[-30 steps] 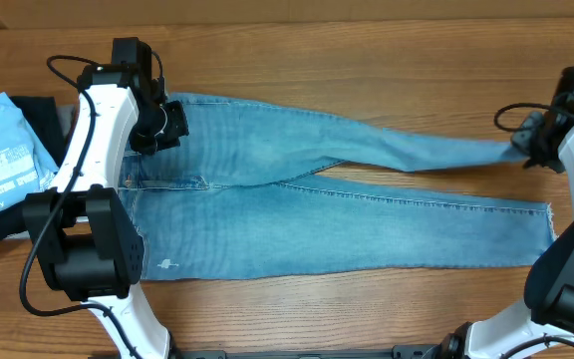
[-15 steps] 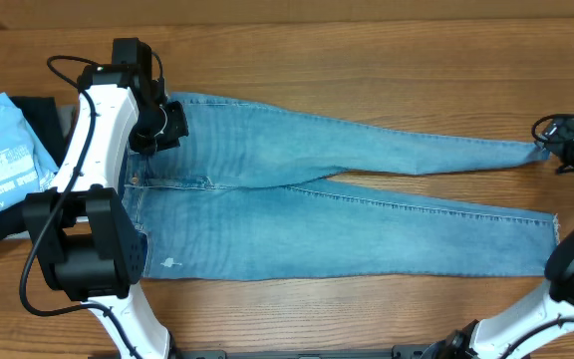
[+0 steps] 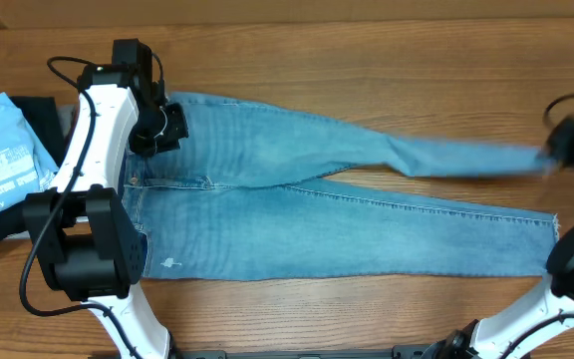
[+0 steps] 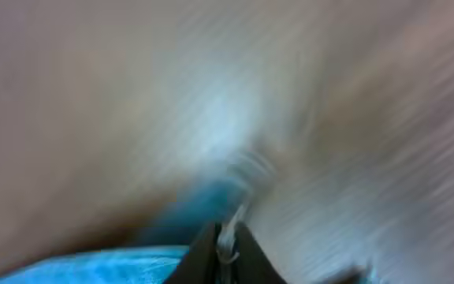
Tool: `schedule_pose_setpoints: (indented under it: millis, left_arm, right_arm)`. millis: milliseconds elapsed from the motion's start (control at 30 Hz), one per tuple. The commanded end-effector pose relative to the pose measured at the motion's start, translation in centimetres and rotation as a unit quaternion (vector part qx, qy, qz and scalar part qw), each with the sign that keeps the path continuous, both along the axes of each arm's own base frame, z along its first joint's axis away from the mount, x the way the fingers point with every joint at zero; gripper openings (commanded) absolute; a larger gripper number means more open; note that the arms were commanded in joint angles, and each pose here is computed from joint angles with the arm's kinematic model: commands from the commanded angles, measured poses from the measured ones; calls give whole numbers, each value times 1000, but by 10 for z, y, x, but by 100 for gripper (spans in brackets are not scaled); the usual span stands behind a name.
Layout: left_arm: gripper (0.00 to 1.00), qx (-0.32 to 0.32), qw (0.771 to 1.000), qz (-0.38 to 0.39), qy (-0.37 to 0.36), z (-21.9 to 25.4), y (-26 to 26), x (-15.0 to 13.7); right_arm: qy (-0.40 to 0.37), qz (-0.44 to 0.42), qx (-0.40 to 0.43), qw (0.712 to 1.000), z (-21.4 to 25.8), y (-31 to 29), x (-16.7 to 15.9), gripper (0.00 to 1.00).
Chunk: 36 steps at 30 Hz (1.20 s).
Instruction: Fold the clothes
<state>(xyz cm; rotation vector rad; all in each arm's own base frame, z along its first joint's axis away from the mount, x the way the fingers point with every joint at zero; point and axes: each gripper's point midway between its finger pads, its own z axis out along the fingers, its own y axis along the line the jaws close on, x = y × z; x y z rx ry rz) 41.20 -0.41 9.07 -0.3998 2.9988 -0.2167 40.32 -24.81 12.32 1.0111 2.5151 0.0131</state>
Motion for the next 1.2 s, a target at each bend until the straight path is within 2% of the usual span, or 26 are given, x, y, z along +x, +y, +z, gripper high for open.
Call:
schedule_pose_setpoints:
  millis: [0,33,100,167,233,267,333,467,533,600,667,700,767,833,967,1033,1167]
  left_arm:
    - [4,7,1000,-14,-20,14,-1,5]
    - [4,7,1000,-14,-17,14,-1,4]
    - [4,7,1000,-14,-17,14,-1,3]
    - [4,8,1000,-20,-17,14,-1,3]
    - [4,8,1000,-23,-12,13,-1,1]
    - [4,8,1000,-23,-13,13,-1,1]
    - [4,8,1000,-23,-14,13,-1,1]
    - [4,8,1000,-23,-14,13,-1,1]
    - [4,7,1000,-21,-13,13,-1,1]
    - [4,7,1000,-18,-13,13,-1,1]
    - [4,7,1000,-17,-13,13,-1,1]
    - [4,7,1000,-17,-13,13,-1,1]
    - [4,7,1000,-17,-13,13,-1,1]
    - [4,7,1000,-17,-13,13,-1,1]
    - [4,8,1000,-20,-14,13,-1,1]
    - [4,9,999,-26,-15,13,-1,2]
    - [4,9,999,-26,-20,14,-1,4]
  right_arm:
    - [-58,-99,-71,991,41,-40,16,73]
    - [-31,-98,-59,993,20,-39,12,75]
    - [44,-90,-28,995,-24,-29,-6,100]
    - [87,-86,-2,992,-55,-21,-16,100]
    - [82,-19,19,996,-65,-9,-8,100]
    - [71,23,25,997,-71,-4,1,96]
    - [71,25,25,997,-84,-7,6,90]
    - [40,65,59,995,-118,3,28,61]
    - [12,82,70,994,-124,7,42,57]
    - [-2,96,54,994,-121,7,52,30]
    - [-5,96,52,994,-121,6,53,9]
    - [-5,96,52,994,-120,6,53,4]
    - [1,93,57,994,-109,7,46,4]
    - [6,89,62,994,-70,15,31,4]
    - [22,83,54,995,40,44,-24,4]
    - [-3,85,38,996,82,57,-42,4]
    - [1,64,55,996,101,73,-64,4]
